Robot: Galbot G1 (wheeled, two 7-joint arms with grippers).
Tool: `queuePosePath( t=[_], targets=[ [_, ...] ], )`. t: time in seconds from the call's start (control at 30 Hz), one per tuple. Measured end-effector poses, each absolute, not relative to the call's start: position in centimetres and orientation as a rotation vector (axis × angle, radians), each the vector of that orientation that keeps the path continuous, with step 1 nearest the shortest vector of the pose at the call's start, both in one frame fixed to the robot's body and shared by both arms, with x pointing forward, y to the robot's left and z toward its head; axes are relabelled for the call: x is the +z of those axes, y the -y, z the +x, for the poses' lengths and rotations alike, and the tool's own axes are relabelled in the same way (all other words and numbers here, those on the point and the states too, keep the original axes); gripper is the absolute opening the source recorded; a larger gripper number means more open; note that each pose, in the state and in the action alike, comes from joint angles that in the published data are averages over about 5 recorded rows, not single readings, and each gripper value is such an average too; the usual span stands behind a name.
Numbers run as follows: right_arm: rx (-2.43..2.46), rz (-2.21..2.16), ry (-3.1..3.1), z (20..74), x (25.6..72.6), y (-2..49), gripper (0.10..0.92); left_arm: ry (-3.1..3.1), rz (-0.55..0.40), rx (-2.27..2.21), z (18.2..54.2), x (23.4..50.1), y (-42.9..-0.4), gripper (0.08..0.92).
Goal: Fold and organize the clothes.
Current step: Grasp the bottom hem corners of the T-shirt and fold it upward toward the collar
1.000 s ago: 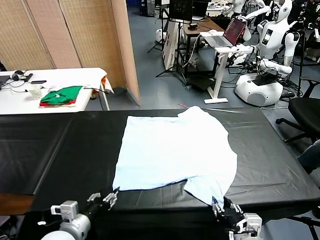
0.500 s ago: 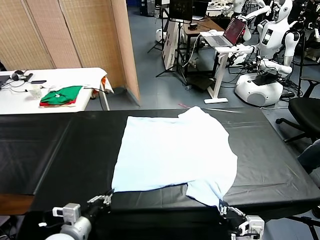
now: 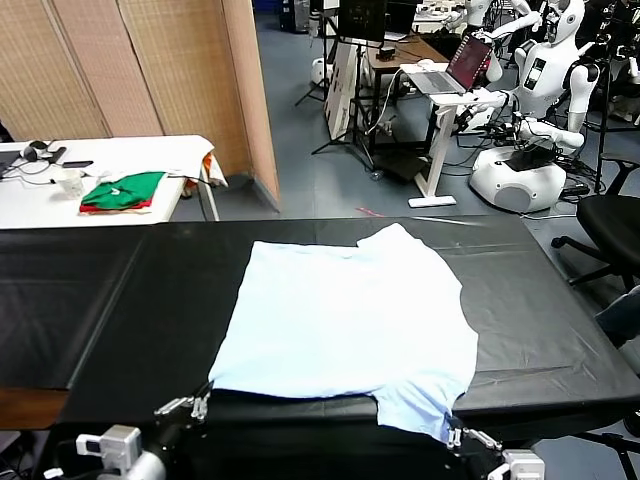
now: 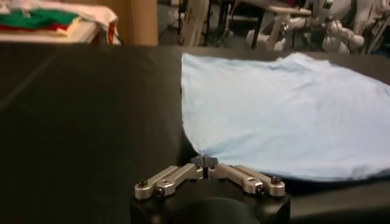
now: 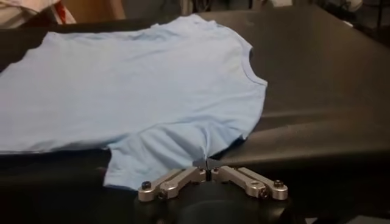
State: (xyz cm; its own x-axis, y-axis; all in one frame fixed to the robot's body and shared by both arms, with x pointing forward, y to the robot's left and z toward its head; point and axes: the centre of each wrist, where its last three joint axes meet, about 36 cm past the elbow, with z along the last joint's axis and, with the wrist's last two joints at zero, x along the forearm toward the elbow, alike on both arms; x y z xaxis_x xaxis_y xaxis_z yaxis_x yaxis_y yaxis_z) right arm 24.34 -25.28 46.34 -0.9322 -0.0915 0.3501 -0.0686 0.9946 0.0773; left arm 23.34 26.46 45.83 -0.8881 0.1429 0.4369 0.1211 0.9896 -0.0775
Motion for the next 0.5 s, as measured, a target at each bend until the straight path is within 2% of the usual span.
queuePosePath(
  t=[0.27,0.5],
  targets=[
    [-0.049,0.115,2.820,29.5,42.7,26.4,0.142,2.765,-0.171,0.089,25.7,43.7,-26.0,0.147],
    [-0.009,0.091,2.840,33.8,41.4,26.9,0.142,2.822,-0.137,0.085,28.7,41.9,-25.3,0.147]
  ],
)
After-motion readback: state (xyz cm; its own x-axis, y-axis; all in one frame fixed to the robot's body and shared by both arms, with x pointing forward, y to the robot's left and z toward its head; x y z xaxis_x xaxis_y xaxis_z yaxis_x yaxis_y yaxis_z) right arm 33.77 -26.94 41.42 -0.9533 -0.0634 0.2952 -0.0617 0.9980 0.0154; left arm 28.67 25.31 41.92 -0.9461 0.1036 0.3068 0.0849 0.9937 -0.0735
